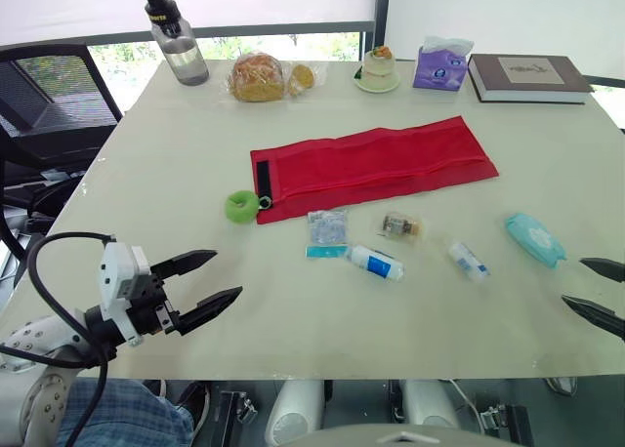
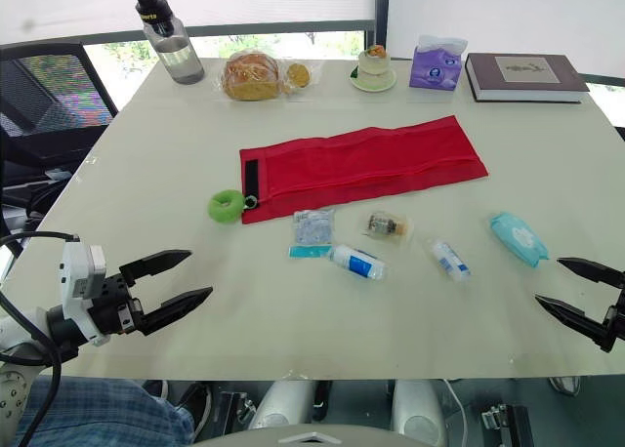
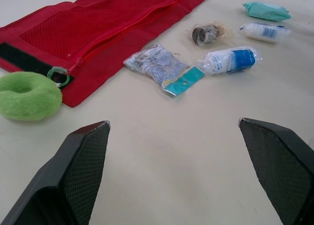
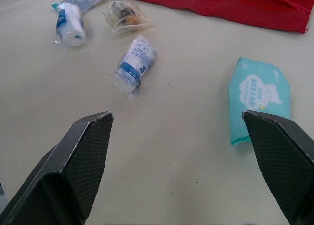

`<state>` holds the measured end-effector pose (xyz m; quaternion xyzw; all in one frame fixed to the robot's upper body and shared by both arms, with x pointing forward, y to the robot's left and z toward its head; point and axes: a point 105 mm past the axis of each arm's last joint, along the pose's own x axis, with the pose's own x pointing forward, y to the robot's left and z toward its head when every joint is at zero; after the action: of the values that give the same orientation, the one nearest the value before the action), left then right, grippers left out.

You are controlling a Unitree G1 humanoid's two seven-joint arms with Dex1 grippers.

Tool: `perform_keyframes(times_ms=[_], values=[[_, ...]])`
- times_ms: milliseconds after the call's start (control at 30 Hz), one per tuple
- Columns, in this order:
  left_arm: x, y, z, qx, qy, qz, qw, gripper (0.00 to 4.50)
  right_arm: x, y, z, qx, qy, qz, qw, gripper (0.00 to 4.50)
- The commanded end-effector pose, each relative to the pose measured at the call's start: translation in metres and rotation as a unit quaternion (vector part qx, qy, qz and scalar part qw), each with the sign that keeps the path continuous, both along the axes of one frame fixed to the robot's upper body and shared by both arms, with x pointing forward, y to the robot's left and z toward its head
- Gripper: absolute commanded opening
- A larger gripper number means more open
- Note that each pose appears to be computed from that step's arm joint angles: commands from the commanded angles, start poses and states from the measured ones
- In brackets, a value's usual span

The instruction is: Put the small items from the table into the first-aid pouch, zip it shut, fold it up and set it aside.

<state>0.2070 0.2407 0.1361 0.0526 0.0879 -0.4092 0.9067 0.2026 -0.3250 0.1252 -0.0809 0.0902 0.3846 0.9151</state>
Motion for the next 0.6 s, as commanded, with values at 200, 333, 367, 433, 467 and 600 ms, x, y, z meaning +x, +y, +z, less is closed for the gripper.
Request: perform_keyframes(times_ms=[200, 333, 367, 433, 467, 600], values=[[0.0019, 0.0065, 0.0049, 0.000, -0.023, -0.003, 1.000, 4.47, 0.0010, -0.0021, 0.0119, 0.004, -0.031, -0.004, 0.999, 4.50], [0.0009, 0.0079, 0.0033, -0.001, -0.023, -0.004, 1.000, 4.47, 0.0015, -0.0005, 0.0122, 0.005, -0.032, -0.004, 0.999, 4.50], [0.0011, 0.0080, 0.0031, -0.001, -0.023, -0.004, 1.000, 4.47, 0.0020, -0.0005, 0.0124, 0.005, -0.033, -0.004, 0.999, 4.50], [0.0020, 0.0083, 0.0033, -0.003, -0.024, -0.004, 1.000, 4.47, 0.0025, -0.0006, 0.0130, 0.006, -0.034, -0.004, 0.999, 4.50], [0.0026, 0.0083, 0.0036, -0.004, -0.025, -0.004, 1.000, 4.47, 0.0028, -0.0006, 0.0134, 0.006, -0.035, -0.004, 0.999, 4.50], [0.0028, 0.0073, 0.0038, -0.012, -0.025, -0.008, 1.000, 4.47, 0.0028, 0.0013, 0.0153, 0.007, -0.039, 0.001, 0.999, 4.50]])
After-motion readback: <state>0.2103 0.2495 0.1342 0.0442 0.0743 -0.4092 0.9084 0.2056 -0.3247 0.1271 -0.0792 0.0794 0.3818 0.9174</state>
